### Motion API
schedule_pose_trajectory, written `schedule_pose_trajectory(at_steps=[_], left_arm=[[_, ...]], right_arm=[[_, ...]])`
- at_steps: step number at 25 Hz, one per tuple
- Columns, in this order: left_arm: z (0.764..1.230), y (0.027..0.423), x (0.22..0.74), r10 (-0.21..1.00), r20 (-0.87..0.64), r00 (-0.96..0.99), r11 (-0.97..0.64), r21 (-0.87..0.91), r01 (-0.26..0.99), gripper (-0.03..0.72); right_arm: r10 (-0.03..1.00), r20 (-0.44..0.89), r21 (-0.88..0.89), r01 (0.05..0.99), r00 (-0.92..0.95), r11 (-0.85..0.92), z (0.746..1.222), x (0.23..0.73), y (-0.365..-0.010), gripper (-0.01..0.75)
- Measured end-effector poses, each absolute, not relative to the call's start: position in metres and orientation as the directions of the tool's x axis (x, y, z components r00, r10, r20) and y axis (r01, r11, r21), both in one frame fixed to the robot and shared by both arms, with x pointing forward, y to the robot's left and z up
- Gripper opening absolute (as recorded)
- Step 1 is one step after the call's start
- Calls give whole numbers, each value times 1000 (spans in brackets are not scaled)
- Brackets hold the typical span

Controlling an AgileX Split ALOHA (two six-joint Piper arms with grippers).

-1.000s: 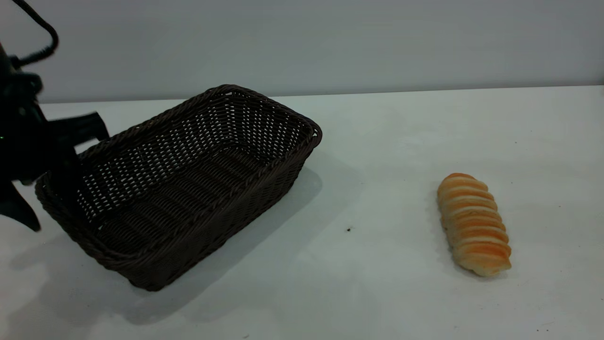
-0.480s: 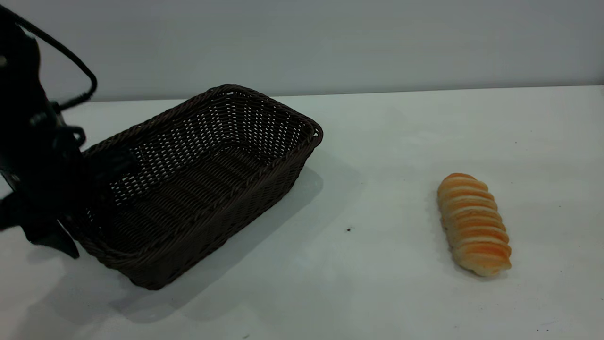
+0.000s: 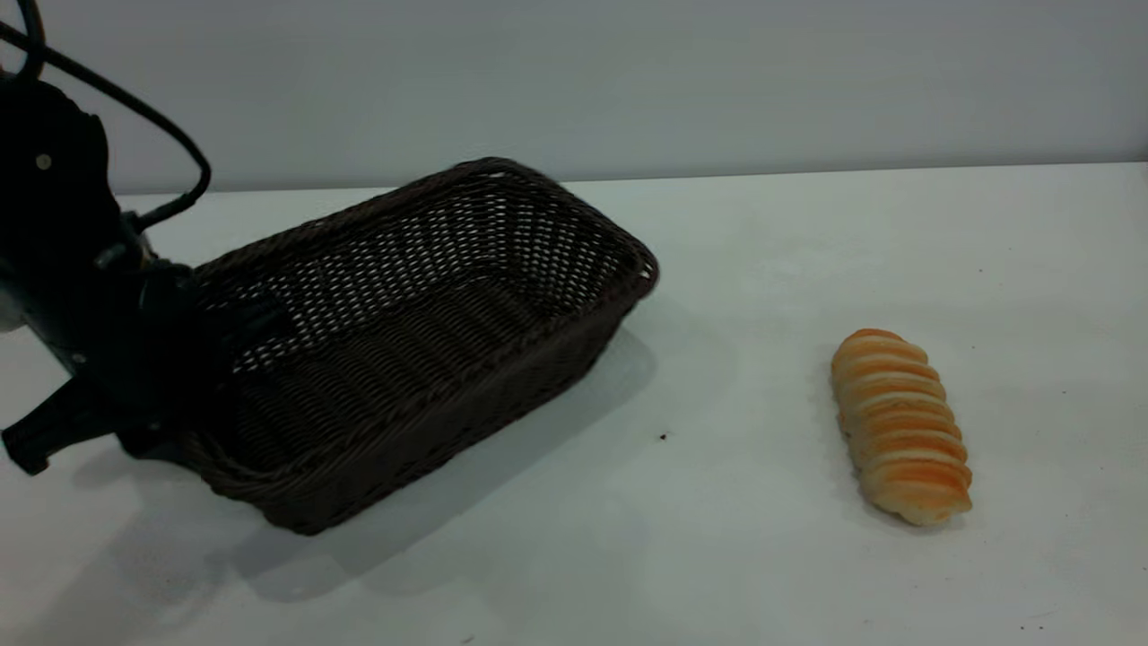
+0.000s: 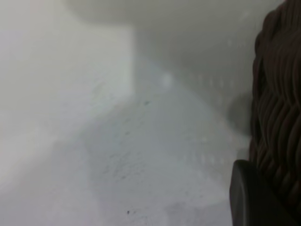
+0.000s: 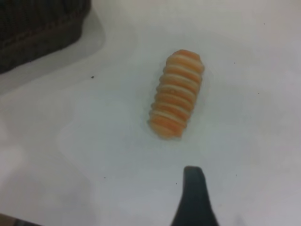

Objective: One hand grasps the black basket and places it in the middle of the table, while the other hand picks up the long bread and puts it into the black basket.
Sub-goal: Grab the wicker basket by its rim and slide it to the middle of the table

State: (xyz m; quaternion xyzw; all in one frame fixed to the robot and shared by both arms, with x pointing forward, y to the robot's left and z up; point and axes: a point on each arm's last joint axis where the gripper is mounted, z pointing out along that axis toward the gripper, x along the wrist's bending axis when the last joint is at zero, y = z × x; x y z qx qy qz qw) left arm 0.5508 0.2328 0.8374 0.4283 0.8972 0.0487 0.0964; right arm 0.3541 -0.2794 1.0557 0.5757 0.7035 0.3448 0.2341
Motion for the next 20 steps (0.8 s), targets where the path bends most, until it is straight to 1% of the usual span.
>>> schedule_pose_trajectory(at_steps=[2, 4, 9, 13, 20], left_arm=[[844, 233, 552, 783, -143, -605, 622, 182, 762, 157], [855, 233, 552, 815, -148, -561, 580, 207, 788, 151], [874, 233, 552, 927, -109, -358, 374, 263, 889, 145], [871, 228, 555, 971, -88, -221, 236, 232, 944, 145], [857, 206, 574, 988, -151, -44, 70, 170, 983, 144]], right_arm=[[971, 68, 755, 648, -228, 99, 1056, 354, -279, 571], [971, 68, 755, 648, -228, 99, 1056, 354, -279, 571], [971, 68, 754, 649, -228, 100, 1056, 354, -279, 571], [971, 68, 754, 649, -228, 100, 1056, 354, -279, 571], [971, 68, 754, 649, -228, 100, 1056, 354, -279, 571]])
